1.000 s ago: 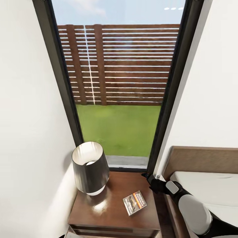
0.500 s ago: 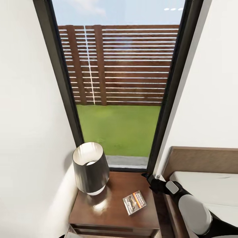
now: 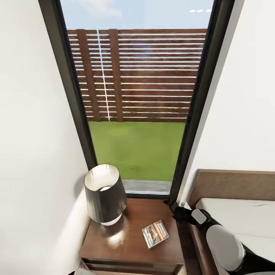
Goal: In the bedroom, move the book from the bed onto either nightstand, and place the two sandals side by side next to the bed.
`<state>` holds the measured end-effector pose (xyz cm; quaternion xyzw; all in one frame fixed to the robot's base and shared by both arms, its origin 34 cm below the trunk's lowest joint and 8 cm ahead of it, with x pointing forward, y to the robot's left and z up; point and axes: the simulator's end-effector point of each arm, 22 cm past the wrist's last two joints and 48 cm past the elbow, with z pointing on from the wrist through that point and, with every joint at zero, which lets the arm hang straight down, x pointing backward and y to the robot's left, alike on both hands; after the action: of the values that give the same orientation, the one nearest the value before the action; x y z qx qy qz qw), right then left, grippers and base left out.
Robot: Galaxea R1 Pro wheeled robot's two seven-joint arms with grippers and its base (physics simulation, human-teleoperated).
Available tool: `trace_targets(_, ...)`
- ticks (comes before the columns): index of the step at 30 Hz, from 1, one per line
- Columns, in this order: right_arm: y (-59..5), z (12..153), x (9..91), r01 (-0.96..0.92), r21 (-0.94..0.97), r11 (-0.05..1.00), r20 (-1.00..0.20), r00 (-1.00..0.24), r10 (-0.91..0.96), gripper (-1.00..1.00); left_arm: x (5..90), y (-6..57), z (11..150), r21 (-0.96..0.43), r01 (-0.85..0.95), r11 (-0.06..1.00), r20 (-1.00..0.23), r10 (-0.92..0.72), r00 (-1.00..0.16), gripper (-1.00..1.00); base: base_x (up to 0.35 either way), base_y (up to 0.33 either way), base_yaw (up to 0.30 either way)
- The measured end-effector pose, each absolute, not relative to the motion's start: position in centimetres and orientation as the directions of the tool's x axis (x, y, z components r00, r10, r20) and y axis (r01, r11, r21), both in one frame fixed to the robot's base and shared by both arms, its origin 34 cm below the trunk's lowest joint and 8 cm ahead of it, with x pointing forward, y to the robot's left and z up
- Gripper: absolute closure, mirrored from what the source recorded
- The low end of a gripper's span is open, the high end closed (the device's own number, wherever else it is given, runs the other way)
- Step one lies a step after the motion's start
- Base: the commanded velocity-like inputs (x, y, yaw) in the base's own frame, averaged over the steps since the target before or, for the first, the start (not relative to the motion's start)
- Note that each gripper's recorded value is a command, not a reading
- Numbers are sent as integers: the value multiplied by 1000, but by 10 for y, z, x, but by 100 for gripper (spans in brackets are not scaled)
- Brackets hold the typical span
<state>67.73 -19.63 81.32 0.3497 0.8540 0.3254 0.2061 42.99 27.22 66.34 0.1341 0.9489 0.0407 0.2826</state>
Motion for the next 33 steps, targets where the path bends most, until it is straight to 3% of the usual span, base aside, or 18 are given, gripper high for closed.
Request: trace_targets(33, -199, 812, 676, 467, 698, 543, -123, -668, 733, -100, 377, 304, 644, 180, 217, 960, -417, 274, -866, -100, 0, 0, 0)
